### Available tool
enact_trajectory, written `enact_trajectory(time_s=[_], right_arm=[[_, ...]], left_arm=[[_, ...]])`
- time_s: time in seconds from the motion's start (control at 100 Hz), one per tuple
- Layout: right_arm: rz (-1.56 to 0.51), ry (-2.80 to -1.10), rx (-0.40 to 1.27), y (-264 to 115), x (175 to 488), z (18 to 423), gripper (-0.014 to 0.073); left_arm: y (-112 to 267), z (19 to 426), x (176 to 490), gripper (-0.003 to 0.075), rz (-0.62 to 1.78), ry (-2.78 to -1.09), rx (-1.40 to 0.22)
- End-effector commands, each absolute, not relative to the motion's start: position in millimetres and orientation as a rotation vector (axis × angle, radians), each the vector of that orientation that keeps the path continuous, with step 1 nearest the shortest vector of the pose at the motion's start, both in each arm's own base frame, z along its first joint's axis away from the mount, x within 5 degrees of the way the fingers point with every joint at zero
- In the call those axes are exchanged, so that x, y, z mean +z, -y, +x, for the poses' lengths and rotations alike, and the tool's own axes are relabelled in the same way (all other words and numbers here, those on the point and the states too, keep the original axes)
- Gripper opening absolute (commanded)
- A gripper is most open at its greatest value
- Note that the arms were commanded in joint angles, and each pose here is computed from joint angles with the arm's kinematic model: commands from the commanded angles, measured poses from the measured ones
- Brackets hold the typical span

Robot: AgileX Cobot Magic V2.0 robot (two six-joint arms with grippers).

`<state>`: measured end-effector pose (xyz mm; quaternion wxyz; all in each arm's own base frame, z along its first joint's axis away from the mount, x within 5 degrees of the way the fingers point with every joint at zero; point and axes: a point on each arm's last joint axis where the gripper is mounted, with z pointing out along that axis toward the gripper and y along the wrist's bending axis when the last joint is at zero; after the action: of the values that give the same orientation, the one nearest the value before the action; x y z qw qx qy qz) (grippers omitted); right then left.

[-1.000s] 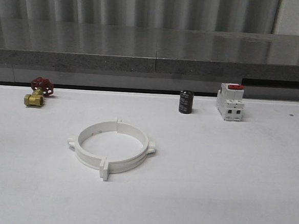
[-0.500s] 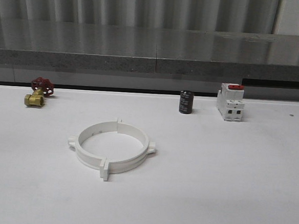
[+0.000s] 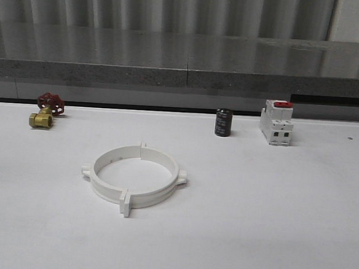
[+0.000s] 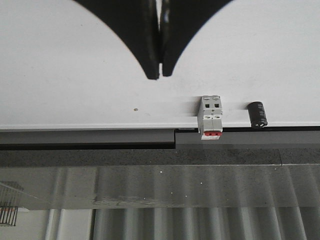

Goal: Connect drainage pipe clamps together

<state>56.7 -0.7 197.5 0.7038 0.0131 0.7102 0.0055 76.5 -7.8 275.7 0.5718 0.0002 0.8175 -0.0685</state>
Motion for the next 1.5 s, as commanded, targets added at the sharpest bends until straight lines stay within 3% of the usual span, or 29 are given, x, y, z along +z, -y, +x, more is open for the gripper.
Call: enact_trajectory(time_s=[0.0,0.75,0.95,1.37,1.49], right_arm=[[0.032,-1.457,0.015,1,212,54,-0.0065],[0.032,-1.457,0.015,1,212,54,-0.0065],[0.032,-1.457,0.015,1,212,54,-0.0065],[0.032,-1.457,0.015,1,212,54,-0.0065],[0.032,-1.457,0.015,1,212,54,-0.0065]], left_arm=[[10,78,290,-0.002,0.006,-1.831,-0.189],[10,79,284,-0.002,0.003,-1.847,-0.192],[16,82,278,-0.002,0.095,-1.642,-0.215],[2,51,222,-0.002,-0.025,-1.436,-0.104],[2,54,207,-0.002,-0.028,-1.465,-0.09]])
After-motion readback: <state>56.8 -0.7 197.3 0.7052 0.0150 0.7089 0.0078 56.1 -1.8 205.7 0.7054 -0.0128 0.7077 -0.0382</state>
